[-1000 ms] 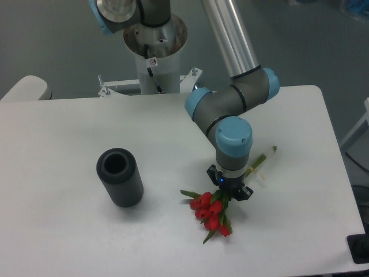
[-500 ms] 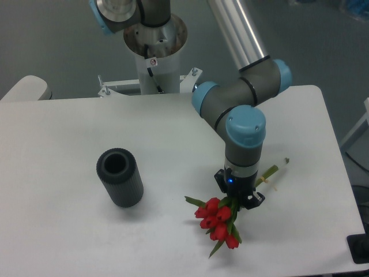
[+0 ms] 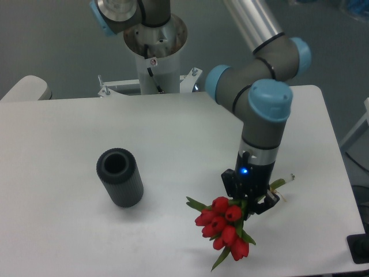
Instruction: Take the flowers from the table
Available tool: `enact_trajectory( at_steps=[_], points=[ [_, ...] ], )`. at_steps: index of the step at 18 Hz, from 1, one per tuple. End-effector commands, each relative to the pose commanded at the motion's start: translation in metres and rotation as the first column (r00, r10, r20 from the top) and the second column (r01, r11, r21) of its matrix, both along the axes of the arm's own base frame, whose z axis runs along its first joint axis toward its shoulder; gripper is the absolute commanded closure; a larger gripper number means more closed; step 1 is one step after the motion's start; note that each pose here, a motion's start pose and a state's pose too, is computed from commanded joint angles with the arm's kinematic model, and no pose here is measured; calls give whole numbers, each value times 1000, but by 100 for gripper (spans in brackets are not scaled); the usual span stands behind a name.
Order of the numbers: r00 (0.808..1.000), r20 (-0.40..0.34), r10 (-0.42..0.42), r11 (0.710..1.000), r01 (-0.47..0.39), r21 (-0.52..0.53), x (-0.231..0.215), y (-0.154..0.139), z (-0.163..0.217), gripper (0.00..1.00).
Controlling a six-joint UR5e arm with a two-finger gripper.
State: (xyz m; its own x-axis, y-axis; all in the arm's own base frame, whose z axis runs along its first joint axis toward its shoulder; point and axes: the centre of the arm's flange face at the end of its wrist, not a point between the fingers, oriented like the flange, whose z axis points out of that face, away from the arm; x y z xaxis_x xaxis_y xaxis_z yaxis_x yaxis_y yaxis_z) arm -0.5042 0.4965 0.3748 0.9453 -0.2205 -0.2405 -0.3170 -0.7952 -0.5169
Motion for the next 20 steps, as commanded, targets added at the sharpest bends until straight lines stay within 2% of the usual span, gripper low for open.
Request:
enact_trajectory(
  at_steps=[5, 8, 16, 20],
  points=[
    [998, 44, -34, 992, 28, 121, 7, -2, 24, 72],
    [995, 102, -11, 986, -6, 166, 14, -1, 33, 72],
    [981, 190, 38, 975, -78, 206, 35, 1, 54, 72],
    [981, 190, 33, 974, -74, 213, 44, 5, 62, 72]
  ],
)
